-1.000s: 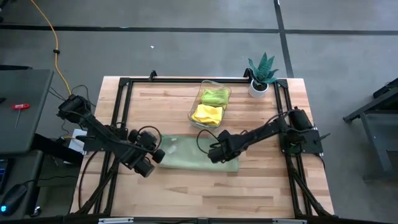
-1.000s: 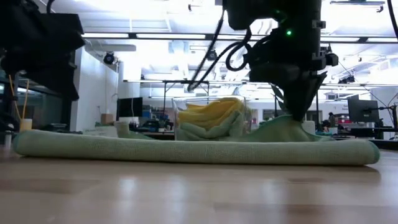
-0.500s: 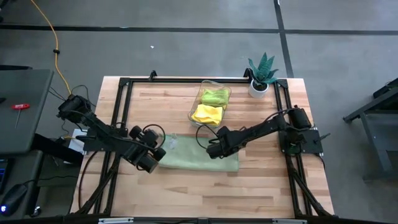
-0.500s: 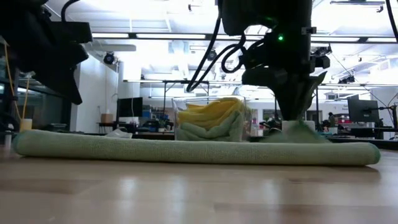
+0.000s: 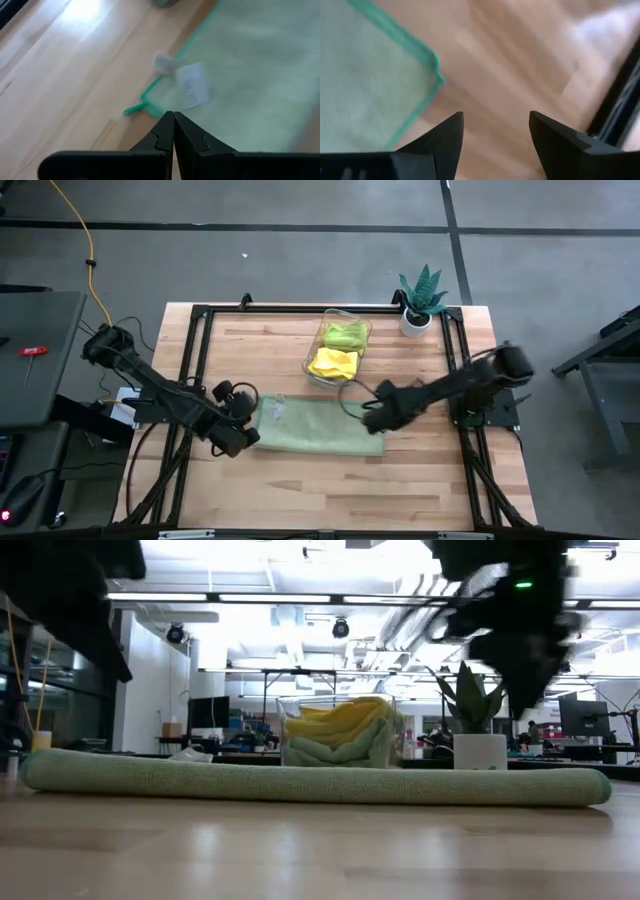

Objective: Fold microfiber towels
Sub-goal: Fold the blue towel

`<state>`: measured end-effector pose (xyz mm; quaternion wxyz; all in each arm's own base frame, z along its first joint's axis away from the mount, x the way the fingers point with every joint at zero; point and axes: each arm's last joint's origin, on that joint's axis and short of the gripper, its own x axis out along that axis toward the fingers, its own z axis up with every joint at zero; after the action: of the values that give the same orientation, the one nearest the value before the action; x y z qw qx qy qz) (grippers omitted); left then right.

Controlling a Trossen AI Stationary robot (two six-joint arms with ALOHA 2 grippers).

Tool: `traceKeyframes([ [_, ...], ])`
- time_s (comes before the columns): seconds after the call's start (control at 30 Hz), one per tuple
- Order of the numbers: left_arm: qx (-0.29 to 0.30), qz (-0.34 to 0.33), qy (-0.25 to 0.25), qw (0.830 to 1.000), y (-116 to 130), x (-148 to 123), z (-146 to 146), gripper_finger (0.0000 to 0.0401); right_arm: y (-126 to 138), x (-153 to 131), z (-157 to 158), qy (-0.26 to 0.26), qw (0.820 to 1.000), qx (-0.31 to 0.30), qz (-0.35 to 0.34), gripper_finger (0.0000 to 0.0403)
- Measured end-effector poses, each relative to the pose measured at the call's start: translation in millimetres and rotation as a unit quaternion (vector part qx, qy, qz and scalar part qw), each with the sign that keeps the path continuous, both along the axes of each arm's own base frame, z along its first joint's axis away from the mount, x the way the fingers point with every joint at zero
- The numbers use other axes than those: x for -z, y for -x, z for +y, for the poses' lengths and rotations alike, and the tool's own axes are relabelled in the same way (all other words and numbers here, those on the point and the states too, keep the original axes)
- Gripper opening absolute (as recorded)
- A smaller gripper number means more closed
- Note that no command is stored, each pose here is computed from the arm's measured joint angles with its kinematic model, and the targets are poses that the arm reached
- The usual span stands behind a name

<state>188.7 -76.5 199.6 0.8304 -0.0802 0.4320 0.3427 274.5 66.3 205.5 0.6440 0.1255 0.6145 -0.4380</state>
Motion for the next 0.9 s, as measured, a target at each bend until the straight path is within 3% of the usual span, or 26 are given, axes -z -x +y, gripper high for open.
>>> traceKeyframes([
  [0.1,0.035,-0.033,0.001,0.999,3.4,-8.0,-5.3,0.0000,33.3,3.3,5.3,-0.034,0.997,0.038,-0.064,0.0219],
  [0.2,0.055,-0.085,0.014,0.995,7.1,-9.6,-8.6,0.0000,57.6,4.2,11.2,-0.074,0.982,0.066,-0.159,0.0220],
  [0.47,0.089,-0.213,0.167,0.959,10.0,25.3,-8.2,0.0000,81.6,14.2,13.9,-0.161,0.911,0.089,-0.369,0.0220],
  [0.57,0.096,-0.234,0.202,0.946,7.6,32.3,-6.7,0.0000,79.6,20.3,14.8,-0.184,0.890,0.088,-0.407,0.0220],
  [0.67,0.071,-0.226,0.200,0.951,8.6,40.7,-2.4,0.0000,76.8,25.2,16.1,-0.200,0.874,0.088,-0.434,0.0220],
  [0.9,0.054,-0.200,0.209,0.956,3.7,52.6,-1.8,0.0000,71.2,33.0,18.7,-0.206,0.867,0.094,-0.443,0.0220],
])
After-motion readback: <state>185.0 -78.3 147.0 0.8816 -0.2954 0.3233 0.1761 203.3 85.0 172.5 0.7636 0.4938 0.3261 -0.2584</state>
